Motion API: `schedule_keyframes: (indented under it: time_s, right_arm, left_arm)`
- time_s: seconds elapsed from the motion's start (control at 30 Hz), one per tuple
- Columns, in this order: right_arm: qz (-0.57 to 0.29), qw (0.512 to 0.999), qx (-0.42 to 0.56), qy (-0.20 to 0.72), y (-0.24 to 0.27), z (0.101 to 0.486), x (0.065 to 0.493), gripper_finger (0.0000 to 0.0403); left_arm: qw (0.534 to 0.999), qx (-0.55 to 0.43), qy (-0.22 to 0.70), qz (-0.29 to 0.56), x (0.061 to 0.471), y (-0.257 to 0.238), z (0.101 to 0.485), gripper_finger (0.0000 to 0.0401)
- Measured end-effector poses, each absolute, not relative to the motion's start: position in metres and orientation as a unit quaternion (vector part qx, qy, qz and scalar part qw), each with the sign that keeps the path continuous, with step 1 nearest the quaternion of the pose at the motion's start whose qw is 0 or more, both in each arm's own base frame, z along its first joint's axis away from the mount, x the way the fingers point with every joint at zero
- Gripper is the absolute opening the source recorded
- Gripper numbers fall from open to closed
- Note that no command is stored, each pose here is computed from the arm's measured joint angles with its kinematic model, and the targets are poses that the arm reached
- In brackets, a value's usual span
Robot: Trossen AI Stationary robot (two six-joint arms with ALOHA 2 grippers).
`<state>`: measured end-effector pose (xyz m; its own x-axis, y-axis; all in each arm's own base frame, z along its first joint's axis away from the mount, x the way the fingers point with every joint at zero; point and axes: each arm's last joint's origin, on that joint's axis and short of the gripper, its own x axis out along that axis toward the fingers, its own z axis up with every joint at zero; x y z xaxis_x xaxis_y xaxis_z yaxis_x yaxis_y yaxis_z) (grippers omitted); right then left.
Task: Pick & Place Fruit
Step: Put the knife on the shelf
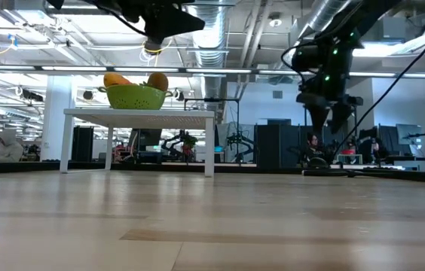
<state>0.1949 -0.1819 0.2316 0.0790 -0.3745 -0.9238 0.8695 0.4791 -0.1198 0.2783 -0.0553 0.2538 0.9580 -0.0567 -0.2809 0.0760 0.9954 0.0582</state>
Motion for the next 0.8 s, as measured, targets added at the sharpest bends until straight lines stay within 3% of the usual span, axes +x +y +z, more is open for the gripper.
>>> schedule_keyframes:
  time_s: [0.17,0.43,0.8]
  right_arm:
    - [-0.424,0.682,0.234,0.547,-0.201,0.202,0.204,0.0291]
    - [-0.405,0.622,0.249,0.623,-0.224,0.156,0.195,0.0291]
    - [-0.401,0.629,0.236,0.623,-0.249,0.143,0.199,0.0291]
  left_arm:
    - [0.989,0.035,0.142,-0.038,0.281,-0.058,0.250,0.0296]
    - [0.990,0.025,0.134,-0.036,0.281,-0.058,0.252,0.0296]
    - [0.990,0.025,0.131,-0.037,0.282,-0.058,0.252,0.0296]
